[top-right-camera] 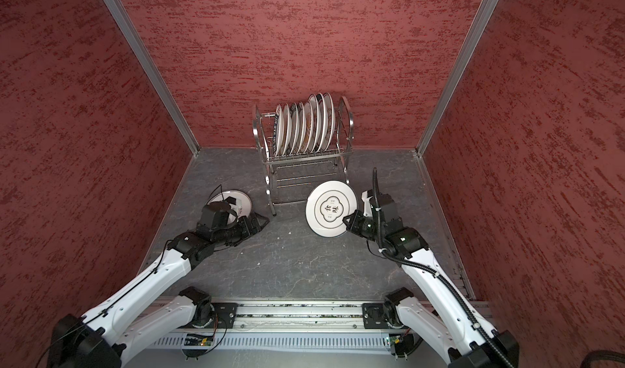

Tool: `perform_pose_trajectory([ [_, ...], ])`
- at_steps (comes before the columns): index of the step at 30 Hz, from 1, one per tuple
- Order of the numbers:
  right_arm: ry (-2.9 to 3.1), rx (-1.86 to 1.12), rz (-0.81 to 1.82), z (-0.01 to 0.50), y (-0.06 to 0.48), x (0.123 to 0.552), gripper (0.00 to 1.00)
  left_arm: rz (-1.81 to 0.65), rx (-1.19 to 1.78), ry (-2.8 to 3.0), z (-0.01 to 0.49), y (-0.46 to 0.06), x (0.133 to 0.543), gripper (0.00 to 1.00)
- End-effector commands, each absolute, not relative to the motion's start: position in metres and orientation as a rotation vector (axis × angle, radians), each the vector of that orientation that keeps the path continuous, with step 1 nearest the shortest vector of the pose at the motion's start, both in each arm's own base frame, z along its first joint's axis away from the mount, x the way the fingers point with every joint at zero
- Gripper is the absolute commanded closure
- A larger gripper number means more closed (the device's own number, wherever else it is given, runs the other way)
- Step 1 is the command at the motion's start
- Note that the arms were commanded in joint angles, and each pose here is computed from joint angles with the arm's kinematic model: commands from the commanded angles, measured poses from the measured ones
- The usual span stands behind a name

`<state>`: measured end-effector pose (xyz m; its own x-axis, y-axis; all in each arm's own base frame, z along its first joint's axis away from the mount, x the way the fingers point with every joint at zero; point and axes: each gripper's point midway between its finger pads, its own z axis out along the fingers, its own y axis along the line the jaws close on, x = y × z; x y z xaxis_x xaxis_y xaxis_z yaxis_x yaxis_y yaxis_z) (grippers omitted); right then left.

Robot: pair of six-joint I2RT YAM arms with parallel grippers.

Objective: Unload the plates from the dish rack
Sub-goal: Place the plate on the plate.

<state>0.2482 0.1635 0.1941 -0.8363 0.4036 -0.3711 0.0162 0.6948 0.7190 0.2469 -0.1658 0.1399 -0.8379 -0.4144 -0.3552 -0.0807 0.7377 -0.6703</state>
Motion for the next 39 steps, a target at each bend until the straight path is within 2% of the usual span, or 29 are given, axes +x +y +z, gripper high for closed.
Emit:
perform_pose_trajectory([
  [1, 2.252, 0.251, 1.207, 0.228, 0.187, 0.261, 1.0, -0.934, -0.354, 2.415, 0.143, -0.181, 0.253, 0.03],
  [15, 2.306, 0.212, 1.286, 0.206, 0.216, 0.264, 1.0, -1.054, -0.301, 2.377, 0.148, -0.221, 0.256, 0.04],
  [25, 2.332, 0.144, 1.384, 0.2, 0.25, 0.26, 1.0, -1.068, -0.285, 2.353, 0.15, -0.226, 0.261, 0.11],
  [29, 2.333, 0.134, 1.436, 0.2, 0.262, 0.257, 1.0, -1.063, -0.281, 2.344, 0.15, -0.225, 0.263, 0.17],
  [35, 2.346, 0.101, 1.484, 0.196, 0.276, 0.253, 1.0, -1.073, -0.297, 2.33, 0.149, -0.221, 0.264, 0.4],
  [39, 2.339, 0.071, 1.521, 0.199, 0.285, 0.251, 1.0, -1.085, -0.303, 2.33, 0.149, -0.218, 0.263, 0.48],
])
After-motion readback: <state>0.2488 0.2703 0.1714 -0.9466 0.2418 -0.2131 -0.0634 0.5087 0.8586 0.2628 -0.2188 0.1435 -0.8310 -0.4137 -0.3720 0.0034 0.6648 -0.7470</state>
